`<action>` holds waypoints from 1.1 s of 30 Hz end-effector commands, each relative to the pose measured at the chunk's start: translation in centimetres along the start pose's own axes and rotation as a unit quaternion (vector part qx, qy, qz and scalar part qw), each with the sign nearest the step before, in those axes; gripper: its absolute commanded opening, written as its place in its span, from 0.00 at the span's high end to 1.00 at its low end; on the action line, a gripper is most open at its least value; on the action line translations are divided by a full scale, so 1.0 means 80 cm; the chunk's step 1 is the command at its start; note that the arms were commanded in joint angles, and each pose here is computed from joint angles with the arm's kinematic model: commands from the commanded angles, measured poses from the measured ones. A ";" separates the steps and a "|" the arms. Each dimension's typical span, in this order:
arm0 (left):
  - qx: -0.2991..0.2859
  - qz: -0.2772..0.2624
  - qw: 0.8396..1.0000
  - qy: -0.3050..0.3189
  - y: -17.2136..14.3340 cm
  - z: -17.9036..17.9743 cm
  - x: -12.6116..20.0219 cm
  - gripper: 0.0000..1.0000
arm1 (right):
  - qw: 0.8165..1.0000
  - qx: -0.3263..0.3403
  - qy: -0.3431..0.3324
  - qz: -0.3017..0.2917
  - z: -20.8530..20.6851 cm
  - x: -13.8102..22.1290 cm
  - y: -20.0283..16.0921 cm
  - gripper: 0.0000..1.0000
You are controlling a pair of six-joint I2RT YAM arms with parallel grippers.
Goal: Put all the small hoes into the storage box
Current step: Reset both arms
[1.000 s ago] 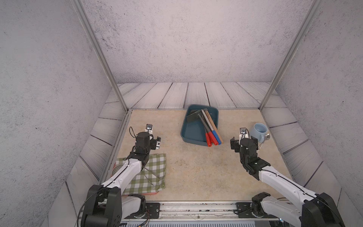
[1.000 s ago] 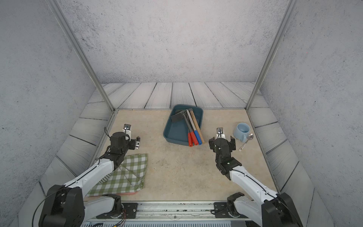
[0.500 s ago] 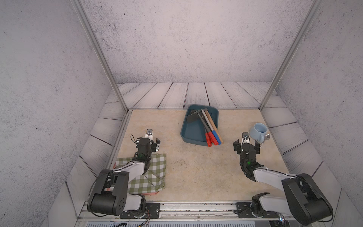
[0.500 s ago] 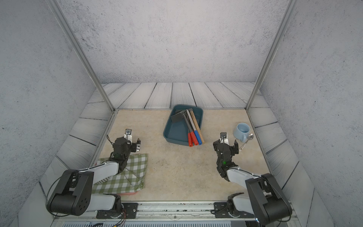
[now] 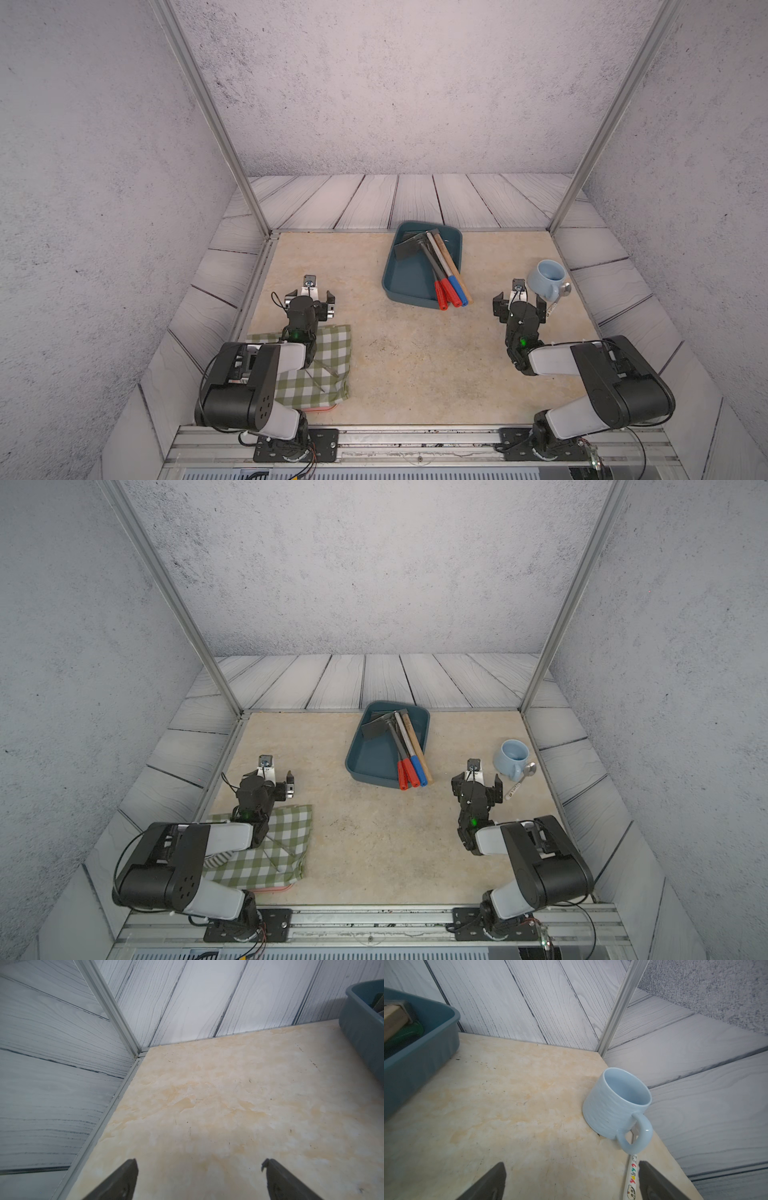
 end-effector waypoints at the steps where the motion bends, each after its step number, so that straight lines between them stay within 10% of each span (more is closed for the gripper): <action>1: 0.015 -0.011 1.000 -0.002 0.002 0.003 -0.008 0.02 | 1.000 -0.018 0.014 0.006 0.000 -0.009 0.010 0.01; 33: 0.055 0.036 0.998 -0.012 0.004 0.021 -0.026 0.01 | 0.994 -0.084 0.029 0.059 -0.023 -0.042 -0.010 0.01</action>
Point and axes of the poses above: each gripper's point midway between its finger pads, its own x axis back along the fingers, its own z axis along the line the jaws close on, y = z × x, the point moved 6 cm from there along x, back along the fingers, and after that the axes turned 1 degree about x, right-handed, at the moved point
